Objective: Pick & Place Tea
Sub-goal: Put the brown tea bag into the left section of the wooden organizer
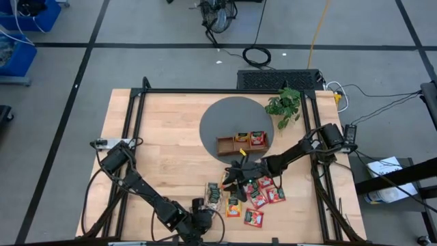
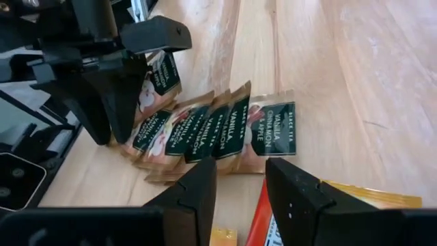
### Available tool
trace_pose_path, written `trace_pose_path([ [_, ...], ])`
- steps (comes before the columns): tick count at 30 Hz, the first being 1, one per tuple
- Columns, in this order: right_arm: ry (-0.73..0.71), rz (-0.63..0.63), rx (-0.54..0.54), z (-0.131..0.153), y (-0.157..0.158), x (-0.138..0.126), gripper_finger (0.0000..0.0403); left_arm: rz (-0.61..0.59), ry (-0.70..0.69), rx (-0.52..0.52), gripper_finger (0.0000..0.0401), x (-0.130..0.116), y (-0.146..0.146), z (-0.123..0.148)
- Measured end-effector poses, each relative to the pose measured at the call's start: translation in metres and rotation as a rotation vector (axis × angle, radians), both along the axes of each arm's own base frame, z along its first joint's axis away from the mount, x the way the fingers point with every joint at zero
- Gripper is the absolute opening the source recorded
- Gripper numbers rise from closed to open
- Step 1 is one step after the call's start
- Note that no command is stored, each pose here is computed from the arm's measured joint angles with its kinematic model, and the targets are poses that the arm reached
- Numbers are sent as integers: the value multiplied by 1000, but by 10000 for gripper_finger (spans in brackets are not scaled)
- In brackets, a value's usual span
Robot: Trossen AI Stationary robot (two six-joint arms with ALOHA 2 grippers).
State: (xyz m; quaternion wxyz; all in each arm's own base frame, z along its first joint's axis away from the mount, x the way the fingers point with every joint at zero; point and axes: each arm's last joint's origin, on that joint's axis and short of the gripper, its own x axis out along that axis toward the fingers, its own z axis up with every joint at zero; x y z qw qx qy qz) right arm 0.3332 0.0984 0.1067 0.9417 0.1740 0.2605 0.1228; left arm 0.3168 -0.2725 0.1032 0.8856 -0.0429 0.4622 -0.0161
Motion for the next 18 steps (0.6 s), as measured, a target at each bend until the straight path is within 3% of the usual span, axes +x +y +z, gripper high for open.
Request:
trace_pose_path([
  [8, 11, -7, 8, -26, -1, 6, 121, 8, -46, 17, 113, 3, 0, 1],
  [18, -31, 34, 31, -26, 0, 20, 121, 8, -48, 15, 113, 3, -1, 1],
])
